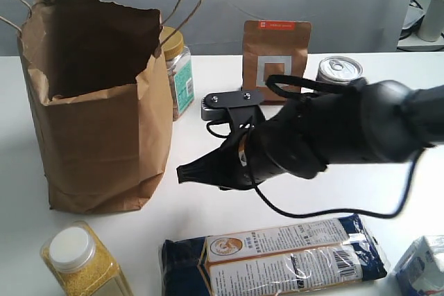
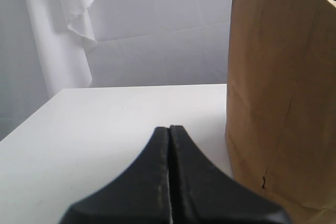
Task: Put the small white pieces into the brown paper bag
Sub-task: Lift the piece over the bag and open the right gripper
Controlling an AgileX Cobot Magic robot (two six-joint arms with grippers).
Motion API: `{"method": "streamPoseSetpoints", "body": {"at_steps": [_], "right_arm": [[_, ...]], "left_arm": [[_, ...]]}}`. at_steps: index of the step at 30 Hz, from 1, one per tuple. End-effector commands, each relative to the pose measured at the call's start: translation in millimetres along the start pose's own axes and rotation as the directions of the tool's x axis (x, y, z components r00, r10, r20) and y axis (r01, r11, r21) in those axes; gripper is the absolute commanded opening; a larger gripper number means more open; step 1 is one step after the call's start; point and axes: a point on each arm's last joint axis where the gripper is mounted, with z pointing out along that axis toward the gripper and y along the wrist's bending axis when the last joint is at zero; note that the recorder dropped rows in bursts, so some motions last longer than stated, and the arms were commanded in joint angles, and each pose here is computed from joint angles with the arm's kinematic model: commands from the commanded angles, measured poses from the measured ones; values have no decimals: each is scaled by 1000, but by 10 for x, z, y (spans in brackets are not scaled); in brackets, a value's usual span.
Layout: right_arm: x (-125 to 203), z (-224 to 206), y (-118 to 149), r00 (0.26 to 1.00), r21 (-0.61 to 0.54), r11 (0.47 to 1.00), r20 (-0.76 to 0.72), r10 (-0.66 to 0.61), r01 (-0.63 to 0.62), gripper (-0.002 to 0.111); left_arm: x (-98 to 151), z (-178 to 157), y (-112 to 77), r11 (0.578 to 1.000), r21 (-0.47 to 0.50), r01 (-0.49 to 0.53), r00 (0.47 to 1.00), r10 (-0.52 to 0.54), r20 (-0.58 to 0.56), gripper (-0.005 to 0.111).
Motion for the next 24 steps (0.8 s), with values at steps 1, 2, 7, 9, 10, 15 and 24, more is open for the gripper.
{"method": "streamPoseSetpoints", "body": {"at_steps": [1, 2, 7, 9, 10, 15, 24], "right_arm": [[111, -542, 120, 996, -73, 997, 78, -34, 39, 0], [109, -671, 150, 994, -90, 995, 104, -41, 50, 0], [49, -1218, 316, 971, -183, 978, 234, -50, 95, 0], [-19, -1394, 378, 958, -216, 970, 285, -43, 108, 0], [-60, -1478, 412, 949, -229, 966, 312, -44, 120, 0], [-370, -1783, 625, 900, -262, 947, 432, -54, 183, 0], [-1115, -1462, 1086, 883, -172, 959, 452, -125, 224, 0]], "left_arm": [[7, 0, -5, 1000, 7, -1, 1000, 1, 3, 0], [7, 0, -5, 1000, 7, -1, 1000, 1, 3, 0], [7, 0, -5, 1000, 7, -1, 1000, 1, 3, 0], [7, 0, -5, 1000, 7, -1, 1000, 1, 3, 0], [7, 0, -5, 1000, 7, -1, 1000, 1, 3, 0], [7, 0, -5, 1000, 7, -1, 1000, 1, 3, 0], [7, 0, -5, 1000, 7, -1, 1000, 1, 3, 0]]}}
